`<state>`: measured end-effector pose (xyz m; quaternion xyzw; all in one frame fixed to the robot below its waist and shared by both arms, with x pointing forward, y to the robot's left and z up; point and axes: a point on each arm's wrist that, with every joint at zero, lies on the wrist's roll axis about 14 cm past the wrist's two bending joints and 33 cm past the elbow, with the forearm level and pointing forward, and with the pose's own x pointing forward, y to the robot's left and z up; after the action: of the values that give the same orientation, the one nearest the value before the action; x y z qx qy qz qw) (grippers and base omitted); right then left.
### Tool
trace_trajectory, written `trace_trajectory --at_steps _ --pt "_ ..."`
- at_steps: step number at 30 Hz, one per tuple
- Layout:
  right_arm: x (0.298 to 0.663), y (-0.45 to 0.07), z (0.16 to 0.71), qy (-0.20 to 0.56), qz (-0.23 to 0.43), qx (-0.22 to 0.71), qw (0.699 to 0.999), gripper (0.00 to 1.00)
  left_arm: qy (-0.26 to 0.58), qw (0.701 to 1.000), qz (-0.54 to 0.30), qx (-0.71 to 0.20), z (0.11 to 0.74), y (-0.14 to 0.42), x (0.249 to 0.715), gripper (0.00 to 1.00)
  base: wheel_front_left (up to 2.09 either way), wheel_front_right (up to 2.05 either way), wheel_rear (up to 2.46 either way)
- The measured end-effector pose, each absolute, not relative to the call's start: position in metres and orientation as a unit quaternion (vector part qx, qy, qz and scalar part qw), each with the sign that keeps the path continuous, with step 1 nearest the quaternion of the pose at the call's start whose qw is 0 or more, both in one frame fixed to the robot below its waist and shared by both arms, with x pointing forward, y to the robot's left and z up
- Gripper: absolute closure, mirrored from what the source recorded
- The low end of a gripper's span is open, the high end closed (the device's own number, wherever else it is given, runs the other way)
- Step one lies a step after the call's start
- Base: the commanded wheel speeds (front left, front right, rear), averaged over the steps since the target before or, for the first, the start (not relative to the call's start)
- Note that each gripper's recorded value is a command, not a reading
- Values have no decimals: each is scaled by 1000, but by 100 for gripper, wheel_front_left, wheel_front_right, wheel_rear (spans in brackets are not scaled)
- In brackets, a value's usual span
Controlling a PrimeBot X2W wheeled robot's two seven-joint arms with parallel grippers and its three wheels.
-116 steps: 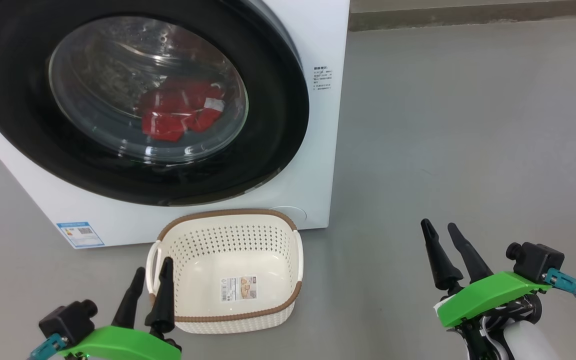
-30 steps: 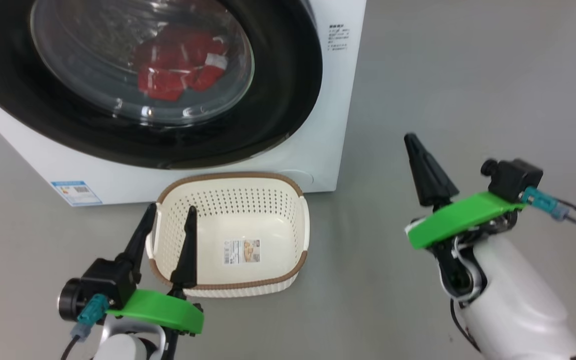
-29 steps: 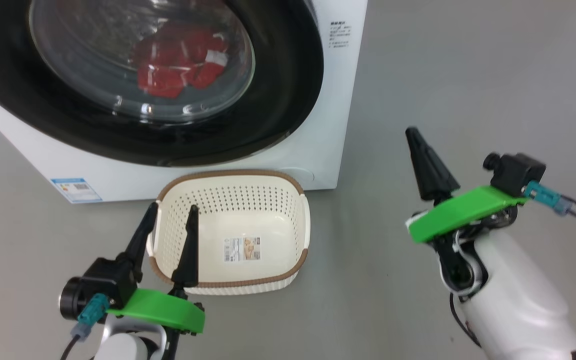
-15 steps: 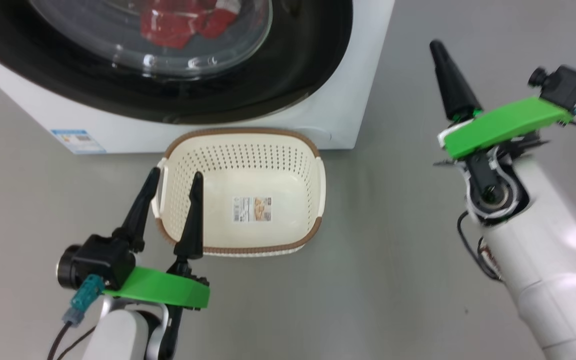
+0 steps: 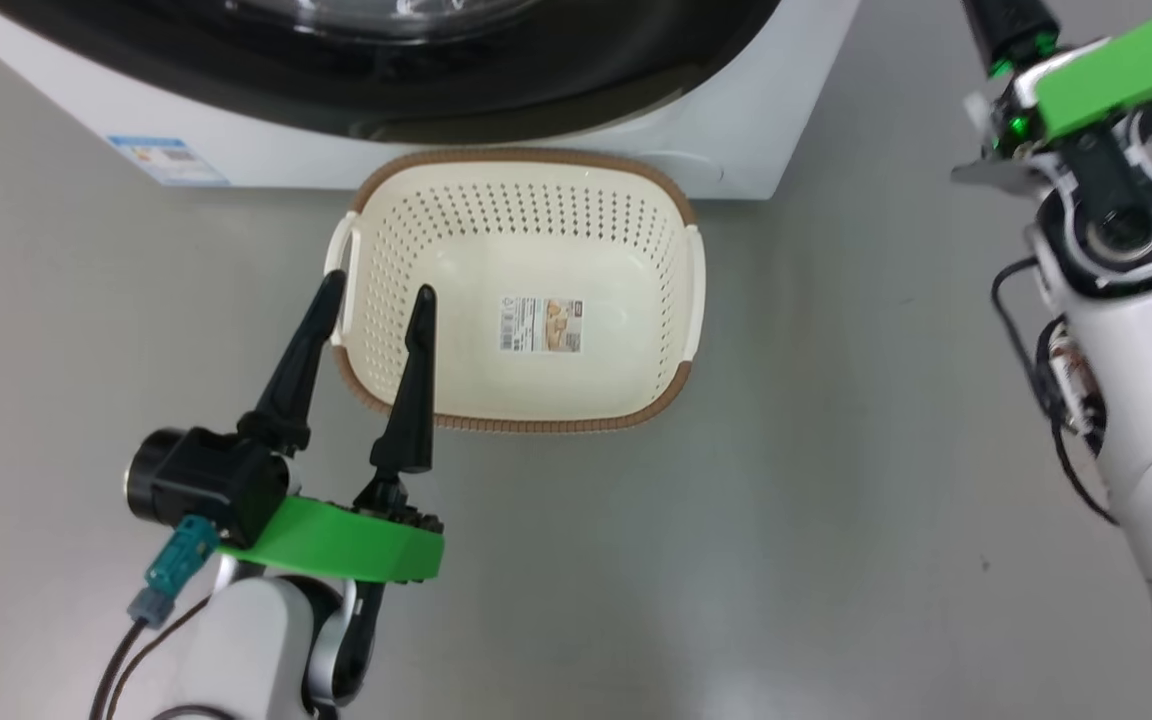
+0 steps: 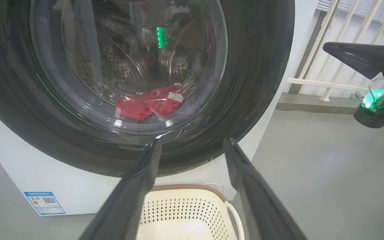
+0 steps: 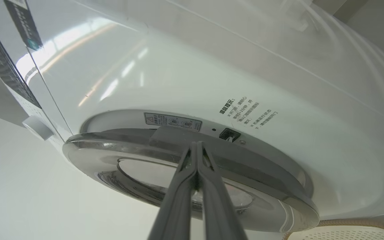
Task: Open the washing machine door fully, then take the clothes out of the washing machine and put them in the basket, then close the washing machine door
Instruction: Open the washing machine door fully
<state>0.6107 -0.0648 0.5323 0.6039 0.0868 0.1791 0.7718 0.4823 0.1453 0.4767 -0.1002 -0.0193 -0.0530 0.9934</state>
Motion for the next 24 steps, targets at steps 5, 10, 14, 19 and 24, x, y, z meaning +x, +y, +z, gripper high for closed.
trace_trajectory --at_steps 5,10,14,19,24 --pt "625 -52 533 111 209 626 743 100 -9 994 -47 -96 466 149 487 0 0 0 0" --pt "637 -41 535 131 237 643 716 100 6 994 -46 -97 453 150 488 0 0 0 0" --pt "645 -37 532 145 247 659 696 100 8 994 -47 -98 450 150 492 0 0 0 0" --pt "651 -28 530 164 267 666 677 100 18 994 -44 -95 442 152 491 0 0 0 0" --pt "654 -22 530 176 286 663 669 100 24 995 -41 -92 436 155 492 0 0 0 0"
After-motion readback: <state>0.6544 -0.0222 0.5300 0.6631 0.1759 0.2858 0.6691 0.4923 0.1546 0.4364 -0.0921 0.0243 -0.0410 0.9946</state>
